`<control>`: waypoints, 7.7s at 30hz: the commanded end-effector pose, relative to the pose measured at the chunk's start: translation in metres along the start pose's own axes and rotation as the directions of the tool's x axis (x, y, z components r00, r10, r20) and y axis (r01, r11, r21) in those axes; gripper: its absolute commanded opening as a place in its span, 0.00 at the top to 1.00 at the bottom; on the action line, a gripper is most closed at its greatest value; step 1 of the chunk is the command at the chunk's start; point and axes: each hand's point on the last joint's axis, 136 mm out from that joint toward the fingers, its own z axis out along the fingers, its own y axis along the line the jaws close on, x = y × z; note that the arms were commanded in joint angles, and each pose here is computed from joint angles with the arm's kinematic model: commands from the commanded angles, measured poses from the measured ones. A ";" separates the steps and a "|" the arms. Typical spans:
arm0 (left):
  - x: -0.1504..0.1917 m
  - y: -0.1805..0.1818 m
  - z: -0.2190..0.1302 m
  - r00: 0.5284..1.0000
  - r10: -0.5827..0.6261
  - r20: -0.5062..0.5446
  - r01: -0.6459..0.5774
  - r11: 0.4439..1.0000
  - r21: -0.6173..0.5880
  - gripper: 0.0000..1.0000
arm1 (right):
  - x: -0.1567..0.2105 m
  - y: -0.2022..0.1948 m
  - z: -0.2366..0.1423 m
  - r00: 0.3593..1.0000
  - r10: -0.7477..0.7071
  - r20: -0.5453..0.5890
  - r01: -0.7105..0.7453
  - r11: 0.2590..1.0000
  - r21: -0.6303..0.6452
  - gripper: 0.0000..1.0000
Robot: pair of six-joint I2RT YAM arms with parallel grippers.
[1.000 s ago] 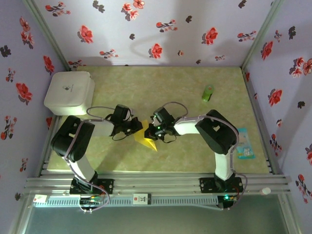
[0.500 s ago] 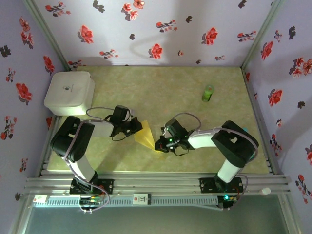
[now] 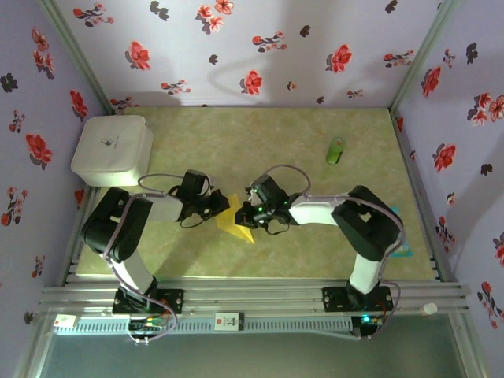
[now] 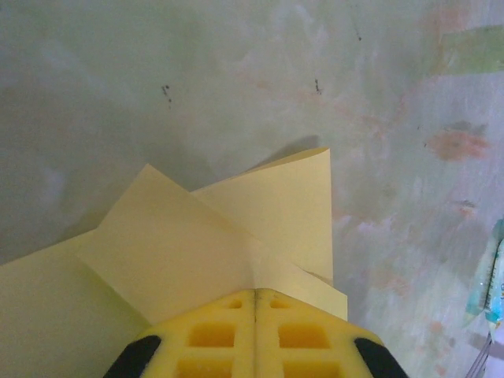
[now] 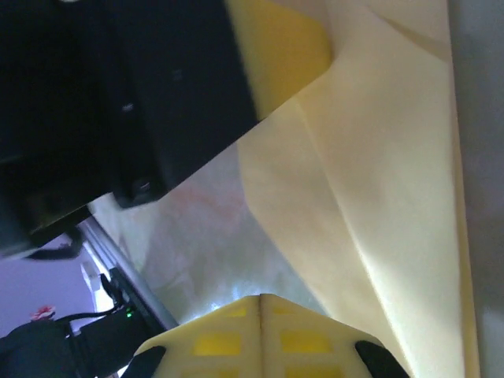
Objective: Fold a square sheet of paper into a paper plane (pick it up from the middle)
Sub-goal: Fourth fold the wing at the center of the table, then turn over the paper at the center of the table.
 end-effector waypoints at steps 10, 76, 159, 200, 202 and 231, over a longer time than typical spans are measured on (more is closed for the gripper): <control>0.011 0.033 -0.002 0.998 -0.059 -0.012 0.057 0.993 -0.107 0.97 | 0.070 -0.059 -0.013 0.991 0.077 -0.106 -0.070 0.995 0.066 0.95; 0.014 0.006 0.002 0.995 0.074 -0.073 -0.081 0.993 -0.086 0.94 | 0.032 -0.085 0.000 0.992 0.122 -0.022 -0.117 0.980 0.161 1.00; 0.018 0.030 -0.007 0.997 -0.011 -0.077 0.004 0.995 -0.102 0.94 | 0.056 -0.047 -0.038 0.979 0.203 -0.009 -0.202 0.976 0.081 0.70; 0.001 -0.006 -0.020 0.999 0.000 -0.034 0.000 1.000 -0.004 0.88 | 0.032 -0.043 -0.039 0.983 0.158 0.089 -0.156 0.987 -0.026 0.86; -0.001 -0.013 -0.025 1.000 0.007 -0.024 -0.007 1.000 0.011 0.82 | 0.033 -0.042 -0.041 0.984 0.150 0.091 -0.148 0.989 -0.029 0.89; -0.023 -0.066 -0.140 0.909 0.277 0.312 -0.289 0.957 -0.008 0.57 | 0.001 -0.046 -0.112 0.951 -0.138 0.276 0.049 0.951 0.306 0.96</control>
